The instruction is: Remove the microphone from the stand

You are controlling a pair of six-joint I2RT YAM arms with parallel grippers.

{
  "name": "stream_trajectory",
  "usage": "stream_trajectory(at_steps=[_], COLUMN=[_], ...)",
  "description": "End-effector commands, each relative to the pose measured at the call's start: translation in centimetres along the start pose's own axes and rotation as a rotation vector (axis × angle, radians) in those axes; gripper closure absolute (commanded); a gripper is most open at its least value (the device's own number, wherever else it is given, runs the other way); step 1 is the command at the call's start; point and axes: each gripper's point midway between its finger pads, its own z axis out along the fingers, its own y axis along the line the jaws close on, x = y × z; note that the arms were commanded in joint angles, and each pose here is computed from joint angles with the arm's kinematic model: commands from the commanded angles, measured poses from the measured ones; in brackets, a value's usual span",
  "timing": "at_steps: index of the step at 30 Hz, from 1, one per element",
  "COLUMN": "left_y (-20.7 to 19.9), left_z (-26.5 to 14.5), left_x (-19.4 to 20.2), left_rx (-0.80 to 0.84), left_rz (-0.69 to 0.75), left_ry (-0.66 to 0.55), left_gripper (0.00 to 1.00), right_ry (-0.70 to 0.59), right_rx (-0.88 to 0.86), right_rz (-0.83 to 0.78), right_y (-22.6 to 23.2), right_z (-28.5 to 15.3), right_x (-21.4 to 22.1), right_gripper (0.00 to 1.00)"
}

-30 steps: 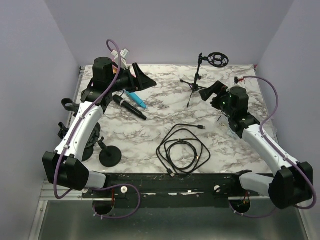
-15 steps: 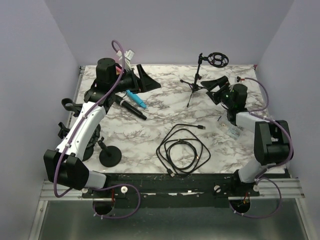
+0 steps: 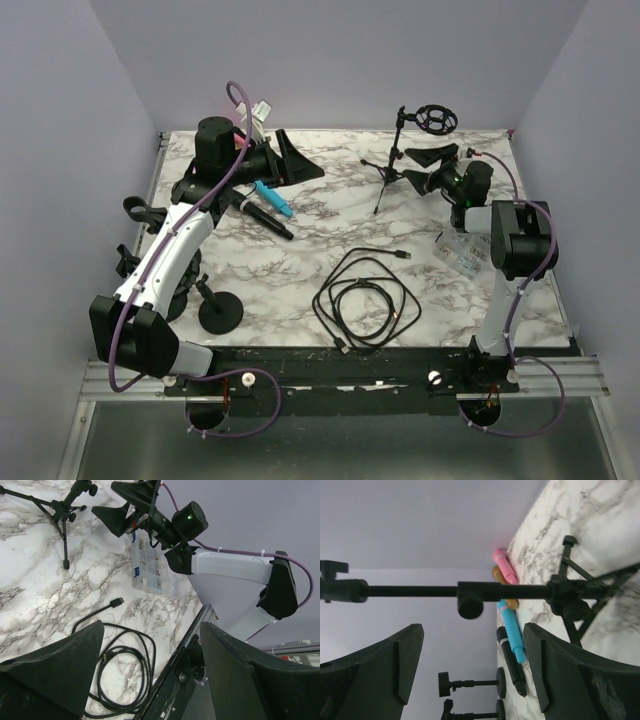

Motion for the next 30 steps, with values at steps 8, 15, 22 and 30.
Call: stream_trajectory(at_steps=[8,15,22,30], left_y=[-0.2,-0.1,0.4,0.6], left_z=[-0.1,-0.3,0.0,0.0], left_x=[-0.2,-0.4,-0.3,-0.3], left_rx=[0.03,0.037,0.029,0.028], left_rz=[0.0,-0.008,-0.018,-0.019], left_ry=[0.001,-0.006,0.0,0.001], left_gripper=[0.2,0.21,0.21,0.21], right_ry=[0.057,0.088,0.097,0.111], right_rx=[-0.104,-0.108,-0.111,-0.118], right_rz=[0.153,0.14,0.138,0.135], right_y=[0.7,0.6,0.6,0.5], right_z=[2.6,2.7,2.8,3.0], right_x=[-1.2,-0.8,-0.7,-0.5], right_gripper=[0.26,0.36,0.47,0.58])
